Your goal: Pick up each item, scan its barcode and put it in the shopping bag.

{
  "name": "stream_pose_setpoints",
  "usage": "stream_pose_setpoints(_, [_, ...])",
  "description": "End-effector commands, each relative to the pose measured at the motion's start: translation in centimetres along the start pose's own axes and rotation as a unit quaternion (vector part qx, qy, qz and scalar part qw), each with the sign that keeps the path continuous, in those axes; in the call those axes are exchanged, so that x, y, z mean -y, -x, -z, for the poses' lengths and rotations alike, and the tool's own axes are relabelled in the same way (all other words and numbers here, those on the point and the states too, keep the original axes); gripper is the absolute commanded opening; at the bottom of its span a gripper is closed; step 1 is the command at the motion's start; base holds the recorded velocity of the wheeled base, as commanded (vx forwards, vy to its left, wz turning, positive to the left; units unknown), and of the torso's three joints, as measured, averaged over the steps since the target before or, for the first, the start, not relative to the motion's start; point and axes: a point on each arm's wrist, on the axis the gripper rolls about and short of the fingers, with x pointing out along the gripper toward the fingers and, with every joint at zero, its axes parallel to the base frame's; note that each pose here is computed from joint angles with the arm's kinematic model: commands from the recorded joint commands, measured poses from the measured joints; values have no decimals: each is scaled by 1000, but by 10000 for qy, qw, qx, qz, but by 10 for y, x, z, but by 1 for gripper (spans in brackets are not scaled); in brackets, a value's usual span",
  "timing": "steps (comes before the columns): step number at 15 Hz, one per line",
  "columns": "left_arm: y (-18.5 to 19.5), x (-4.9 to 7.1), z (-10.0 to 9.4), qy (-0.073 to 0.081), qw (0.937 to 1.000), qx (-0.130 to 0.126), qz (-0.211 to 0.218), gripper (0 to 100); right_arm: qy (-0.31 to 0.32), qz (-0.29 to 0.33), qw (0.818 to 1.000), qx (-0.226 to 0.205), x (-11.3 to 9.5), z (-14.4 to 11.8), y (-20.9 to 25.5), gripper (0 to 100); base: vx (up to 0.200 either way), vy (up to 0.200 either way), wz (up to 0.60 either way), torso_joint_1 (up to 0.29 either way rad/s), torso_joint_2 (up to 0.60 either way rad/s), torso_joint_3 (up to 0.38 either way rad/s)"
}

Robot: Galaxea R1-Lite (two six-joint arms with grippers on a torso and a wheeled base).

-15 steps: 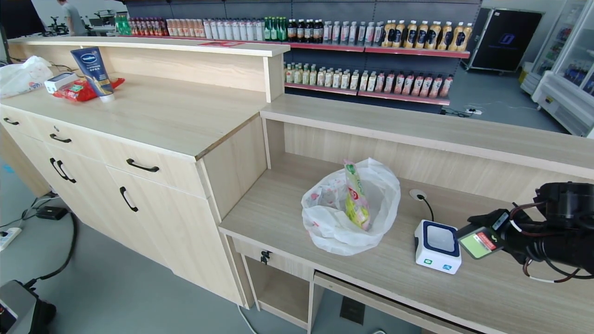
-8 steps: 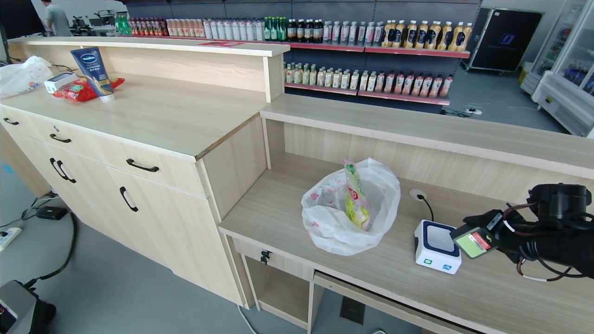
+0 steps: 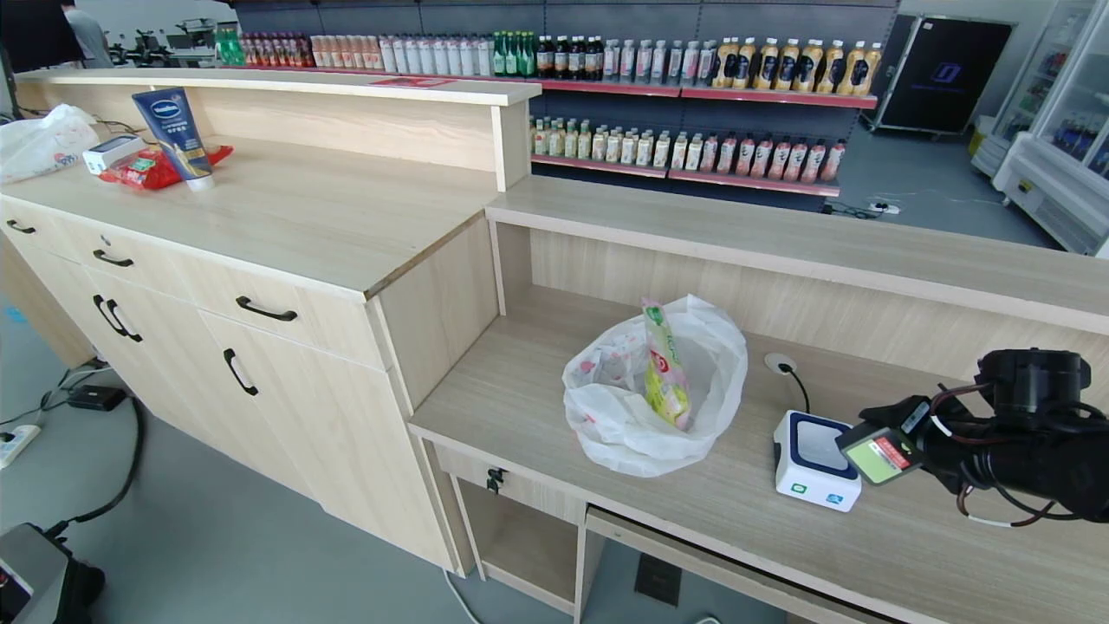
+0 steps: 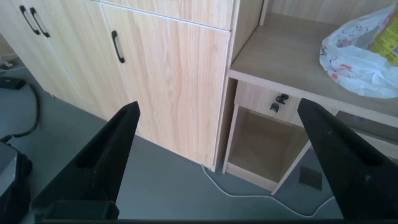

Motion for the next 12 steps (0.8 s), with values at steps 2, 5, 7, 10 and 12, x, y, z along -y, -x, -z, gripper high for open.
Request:
stream_pose_setpoints(2, [0, 0, 0, 3, 10000, 2, -5, 100, -2, 12, 10000, -19, 2, 1, -3, 0, 0, 0, 0, 0, 0, 0])
stream_pose_setpoints(5, [0, 0, 0, 3, 10000, 2, -5, 100, 48, -71, 10000, -7, -1, 4, -8, 0, 0, 0, 0, 0, 0, 0])
stream_pose_setpoints(7, [0, 0, 0, 3, 10000, 2, -5, 100, 100, -182, 9998, 31, -5, 6, -12, 0, 0, 0, 0, 0, 0, 0])
stream_pose_setpoints(10, [0, 0, 0, 3, 10000, 2, -5, 100, 174, -265, 9995, -20, -8, 12, -20, 0, 0, 0, 0, 0, 0, 0])
stream_pose_setpoints(12, [0, 0, 0, 3, 10000, 2, -5, 100, 197, -326, 9993, 4, -11, 12, -23, 0, 0, 0, 0, 0, 0, 0])
